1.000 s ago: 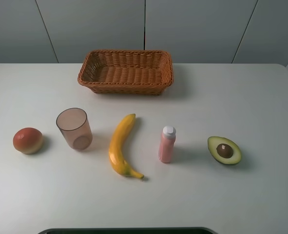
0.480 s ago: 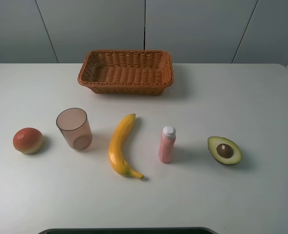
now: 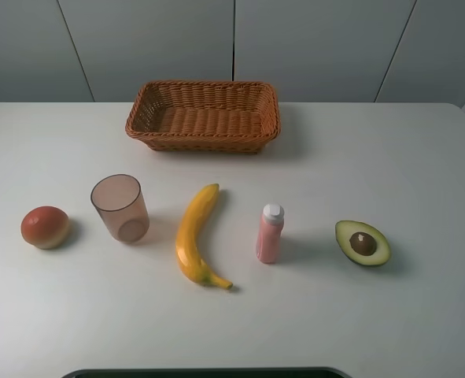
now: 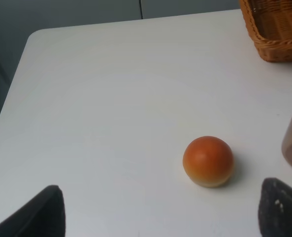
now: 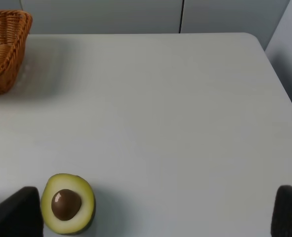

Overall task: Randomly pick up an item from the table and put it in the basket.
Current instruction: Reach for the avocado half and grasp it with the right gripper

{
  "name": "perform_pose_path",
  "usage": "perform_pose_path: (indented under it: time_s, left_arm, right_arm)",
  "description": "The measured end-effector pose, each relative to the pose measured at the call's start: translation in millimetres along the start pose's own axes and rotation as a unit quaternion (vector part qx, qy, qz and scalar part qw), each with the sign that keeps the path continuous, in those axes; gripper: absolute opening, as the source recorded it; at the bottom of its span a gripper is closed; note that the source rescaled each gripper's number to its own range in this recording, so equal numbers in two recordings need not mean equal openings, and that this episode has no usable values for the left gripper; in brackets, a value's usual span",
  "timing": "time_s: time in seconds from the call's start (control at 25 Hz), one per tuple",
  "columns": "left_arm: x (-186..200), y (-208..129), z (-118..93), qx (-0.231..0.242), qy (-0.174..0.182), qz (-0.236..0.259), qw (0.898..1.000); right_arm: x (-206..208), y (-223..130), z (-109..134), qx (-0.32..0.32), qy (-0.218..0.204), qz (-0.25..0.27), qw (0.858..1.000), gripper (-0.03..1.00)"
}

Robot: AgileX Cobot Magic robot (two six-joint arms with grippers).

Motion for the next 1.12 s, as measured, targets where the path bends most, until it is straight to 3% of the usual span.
perform_pose_path:
  time_s: [1.12]
  left_arm:
    - [0.0, 0.0, 0.0, 0.0, 0.0, 0.0, 1.0]
  right_arm:
    - [0.0, 0.0, 0.3, 0.0, 0.001, 0.0, 1.0, 1.0]
Point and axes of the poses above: a point on each arm's last joint axis where the gripper is mounted, x pointing back along that axis away from the gripper, z along the wrist's bending axis when the last joint is at zero, y = z × x, the point moved 9 cm from there along -x, pointing out along that axis toward the gripper, and after that the axes turned 11 degrees about -x, right-handed, at the moved point
